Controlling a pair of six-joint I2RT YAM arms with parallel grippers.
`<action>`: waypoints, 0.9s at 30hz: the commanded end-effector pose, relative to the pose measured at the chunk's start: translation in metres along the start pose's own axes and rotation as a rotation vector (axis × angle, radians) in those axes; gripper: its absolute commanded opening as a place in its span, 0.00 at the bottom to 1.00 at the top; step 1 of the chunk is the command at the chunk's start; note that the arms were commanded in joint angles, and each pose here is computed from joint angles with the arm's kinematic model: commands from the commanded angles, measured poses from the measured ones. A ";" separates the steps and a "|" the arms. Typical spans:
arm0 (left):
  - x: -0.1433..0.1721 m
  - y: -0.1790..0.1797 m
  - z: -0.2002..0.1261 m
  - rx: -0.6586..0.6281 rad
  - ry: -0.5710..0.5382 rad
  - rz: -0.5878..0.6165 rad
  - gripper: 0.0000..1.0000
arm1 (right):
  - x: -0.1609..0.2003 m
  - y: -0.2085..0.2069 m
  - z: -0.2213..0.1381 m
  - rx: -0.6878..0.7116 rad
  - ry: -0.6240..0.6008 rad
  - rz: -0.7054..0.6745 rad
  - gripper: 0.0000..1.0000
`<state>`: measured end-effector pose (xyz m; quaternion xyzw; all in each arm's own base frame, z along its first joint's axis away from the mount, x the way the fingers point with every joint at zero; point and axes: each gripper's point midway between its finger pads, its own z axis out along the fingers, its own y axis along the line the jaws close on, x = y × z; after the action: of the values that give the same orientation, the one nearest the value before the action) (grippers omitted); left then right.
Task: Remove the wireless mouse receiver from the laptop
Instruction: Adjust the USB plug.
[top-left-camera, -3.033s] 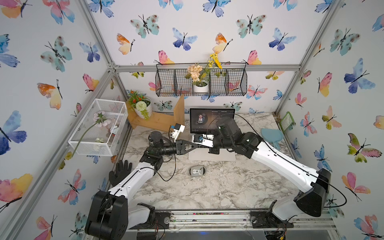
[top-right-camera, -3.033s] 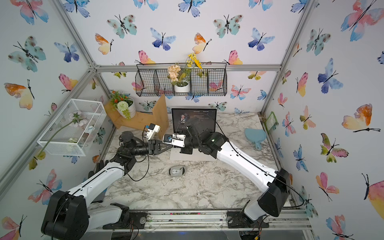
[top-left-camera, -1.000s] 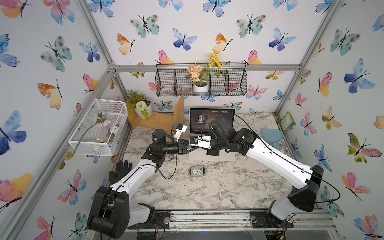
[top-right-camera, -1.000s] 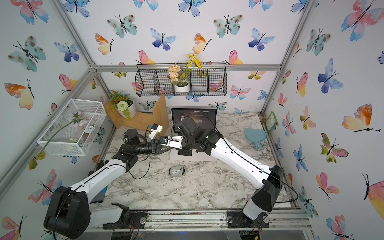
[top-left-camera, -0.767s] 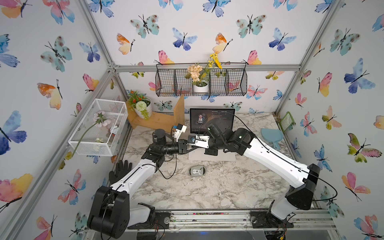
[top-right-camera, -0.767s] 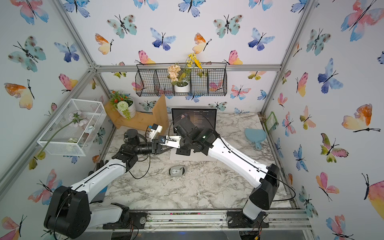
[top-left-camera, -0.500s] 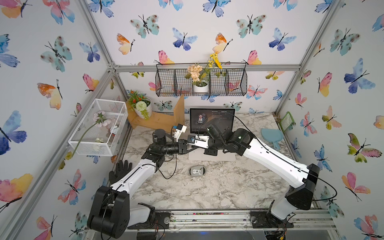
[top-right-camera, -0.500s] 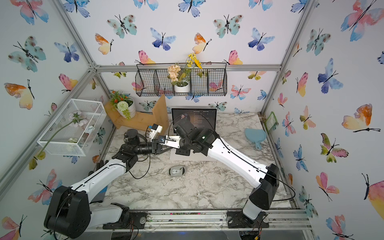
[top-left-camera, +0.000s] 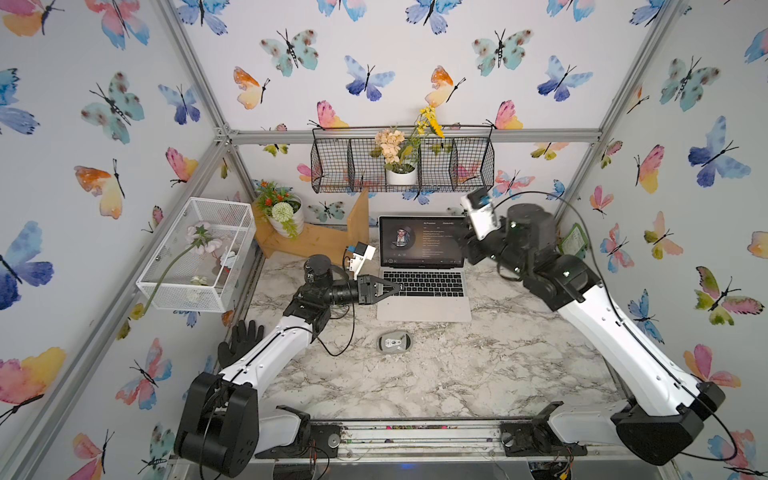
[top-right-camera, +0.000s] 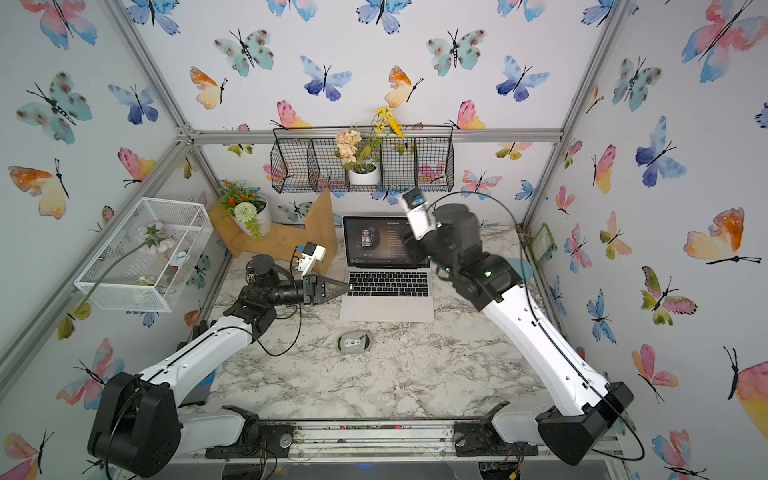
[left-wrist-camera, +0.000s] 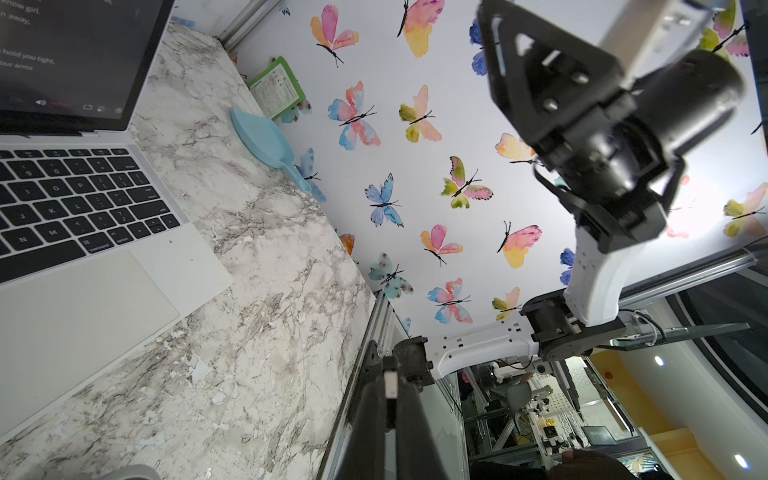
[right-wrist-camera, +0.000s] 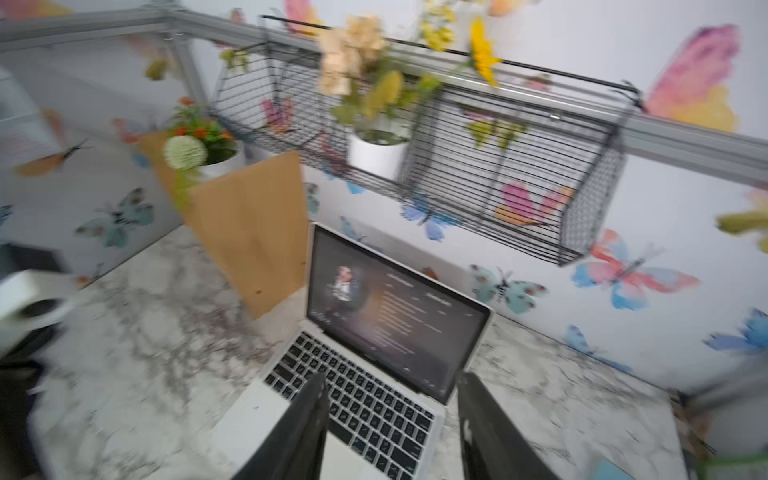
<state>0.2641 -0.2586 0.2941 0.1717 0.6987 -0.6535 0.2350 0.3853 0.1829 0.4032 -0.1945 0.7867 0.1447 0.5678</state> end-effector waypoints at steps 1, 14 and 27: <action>-0.010 -0.042 -0.005 0.101 -0.016 0.133 0.00 | 0.026 0.085 -0.005 -0.522 0.134 0.208 0.53; -0.026 -0.068 -0.009 0.226 -0.081 0.179 0.00 | 0.077 0.180 -0.042 -0.966 0.147 0.288 0.44; -0.023 -0.064 -0.008 0.200 -0.080 0.183 0.00 | 0.050 0.197 -0.052 -1.104 0.078 0.382 0.39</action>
<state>0.2575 -0.2564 0.3602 0.2112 0.6061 -0.7060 0.2994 0.2418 0.3215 0.3617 -0.3147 0.6564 0.6030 0.3263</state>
